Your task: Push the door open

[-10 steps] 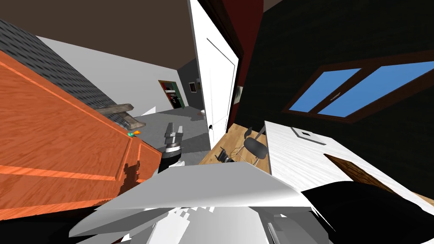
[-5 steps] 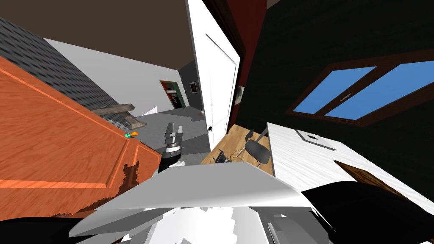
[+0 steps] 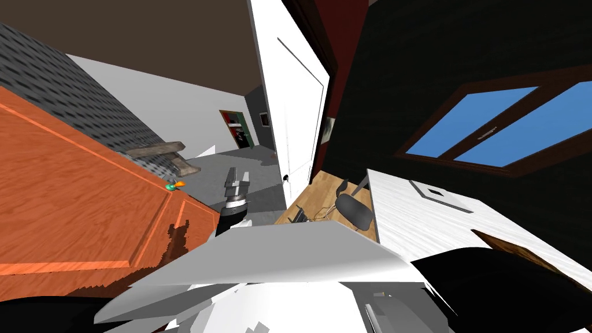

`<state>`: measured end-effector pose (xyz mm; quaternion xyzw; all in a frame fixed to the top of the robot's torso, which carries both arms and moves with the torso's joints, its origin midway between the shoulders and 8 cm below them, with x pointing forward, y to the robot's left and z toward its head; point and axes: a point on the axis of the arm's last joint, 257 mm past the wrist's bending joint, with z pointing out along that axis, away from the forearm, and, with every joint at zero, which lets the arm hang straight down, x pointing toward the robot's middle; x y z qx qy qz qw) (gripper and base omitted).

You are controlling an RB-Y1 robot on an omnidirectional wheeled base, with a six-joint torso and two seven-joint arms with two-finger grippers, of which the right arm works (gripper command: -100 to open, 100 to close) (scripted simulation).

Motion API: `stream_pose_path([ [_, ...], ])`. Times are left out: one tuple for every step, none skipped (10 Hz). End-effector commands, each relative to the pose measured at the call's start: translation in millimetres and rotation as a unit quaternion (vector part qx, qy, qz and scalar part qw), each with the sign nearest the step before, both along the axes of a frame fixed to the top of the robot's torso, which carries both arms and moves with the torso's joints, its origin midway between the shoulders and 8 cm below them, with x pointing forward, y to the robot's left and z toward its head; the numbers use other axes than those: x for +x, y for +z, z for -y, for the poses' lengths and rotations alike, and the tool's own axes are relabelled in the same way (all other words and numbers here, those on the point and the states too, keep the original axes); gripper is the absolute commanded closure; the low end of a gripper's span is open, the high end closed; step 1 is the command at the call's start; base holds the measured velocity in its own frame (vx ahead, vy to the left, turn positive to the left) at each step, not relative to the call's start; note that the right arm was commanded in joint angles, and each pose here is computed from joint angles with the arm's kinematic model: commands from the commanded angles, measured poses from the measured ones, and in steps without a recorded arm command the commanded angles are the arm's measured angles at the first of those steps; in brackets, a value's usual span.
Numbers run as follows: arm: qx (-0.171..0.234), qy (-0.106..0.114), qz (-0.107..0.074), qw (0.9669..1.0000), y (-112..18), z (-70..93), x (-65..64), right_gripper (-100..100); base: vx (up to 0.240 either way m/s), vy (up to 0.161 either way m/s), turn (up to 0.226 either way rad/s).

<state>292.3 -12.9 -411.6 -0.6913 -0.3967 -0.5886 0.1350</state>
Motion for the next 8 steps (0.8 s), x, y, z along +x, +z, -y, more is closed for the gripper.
stream_pose_path([
  [0.015, 0.004, -0.002, 0.9999, -0.5, -5.2, -5.3, -100, 0.097, -0.039, 0.039],
  [0.024, 0.006, -0.003, 0.9997, -0.1, -8.1, -8.1, -100, 0.098, -0.032, 0.027],
  [0.032, 0.008, -0.004, 0.9995, 0.4, -10.7, -10.6, -100, 0.091, -0.034, 0.032],
  [0.04, 0.009, -0.005, 0.9991, 1.0, -13.1, -13.0, -100, 0.089, -0.04, 0.025],
  [0.048, 0.01, -0.006, 0.9988, 1.6, -15.4, -15.3, -100, 0.102, -0.052, 0.026],
  [0.056, 0.011, -0.006, 0.9983, 2.3, -17.5, -17.5, -100, 0.095, -0.048, 0.031],
  [0.064, 0.012, -0.007, 0.9978, 3.1, -19.5, -19.7, -100, 0.074, -0.042, 0.029],
  [0.072, 0.012, -0.007, 0.9973, 3.8, -21.2, -21.8, -100, 0.072, -0.047, 0.032],
])
